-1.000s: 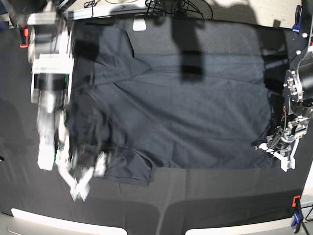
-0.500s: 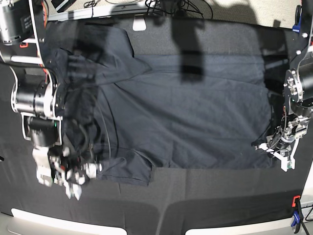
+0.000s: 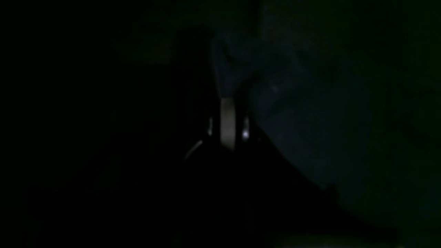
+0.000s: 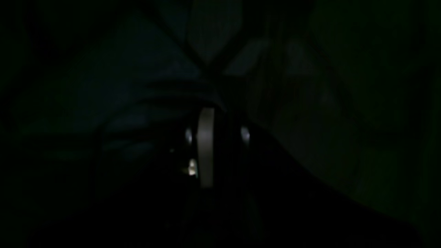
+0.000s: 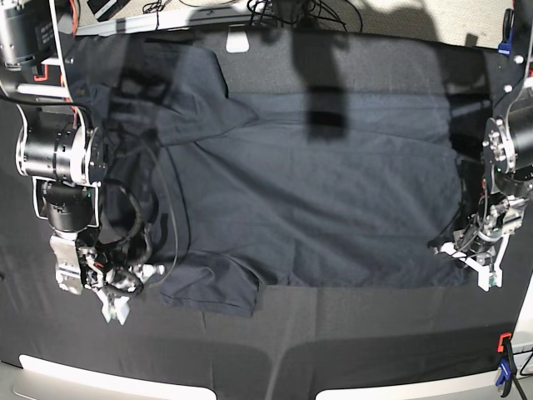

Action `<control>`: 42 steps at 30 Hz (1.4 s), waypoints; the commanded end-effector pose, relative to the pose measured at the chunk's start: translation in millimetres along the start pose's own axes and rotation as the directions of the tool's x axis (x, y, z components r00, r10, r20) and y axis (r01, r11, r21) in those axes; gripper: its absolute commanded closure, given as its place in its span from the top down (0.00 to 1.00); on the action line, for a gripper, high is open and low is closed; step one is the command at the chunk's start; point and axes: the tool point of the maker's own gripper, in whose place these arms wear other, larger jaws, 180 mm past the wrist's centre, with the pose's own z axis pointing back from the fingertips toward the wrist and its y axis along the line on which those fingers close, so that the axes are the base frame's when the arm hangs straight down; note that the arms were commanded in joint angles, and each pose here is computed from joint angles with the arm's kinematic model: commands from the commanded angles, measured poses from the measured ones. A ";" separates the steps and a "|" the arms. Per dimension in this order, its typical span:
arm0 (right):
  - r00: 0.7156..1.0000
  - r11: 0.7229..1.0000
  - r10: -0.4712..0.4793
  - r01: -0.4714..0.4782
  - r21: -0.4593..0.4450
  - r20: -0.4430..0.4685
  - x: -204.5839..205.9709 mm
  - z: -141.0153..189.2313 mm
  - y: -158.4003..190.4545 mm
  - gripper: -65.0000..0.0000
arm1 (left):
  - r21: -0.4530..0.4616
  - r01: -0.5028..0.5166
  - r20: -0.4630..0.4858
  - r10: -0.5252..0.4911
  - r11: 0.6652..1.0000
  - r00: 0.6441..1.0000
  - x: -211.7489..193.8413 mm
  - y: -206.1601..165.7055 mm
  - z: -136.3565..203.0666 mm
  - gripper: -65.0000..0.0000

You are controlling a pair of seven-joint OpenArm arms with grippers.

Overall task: Layout the t-shirt on the table in an organized manner, then fold the t-shirt properly
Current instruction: 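Pull the hem corners with both grippers toward the collar, straightening the shirt, then release the hem and hold both grippers above the shirt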

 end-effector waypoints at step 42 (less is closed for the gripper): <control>0.873 0.955 0.285 -0.292 -0.043 0.396 -8.9 85.1 46.0 0.33 | -0.121 0.044 0.457 0.016 0.992 0.889 33.4 37.5 125.0 0.00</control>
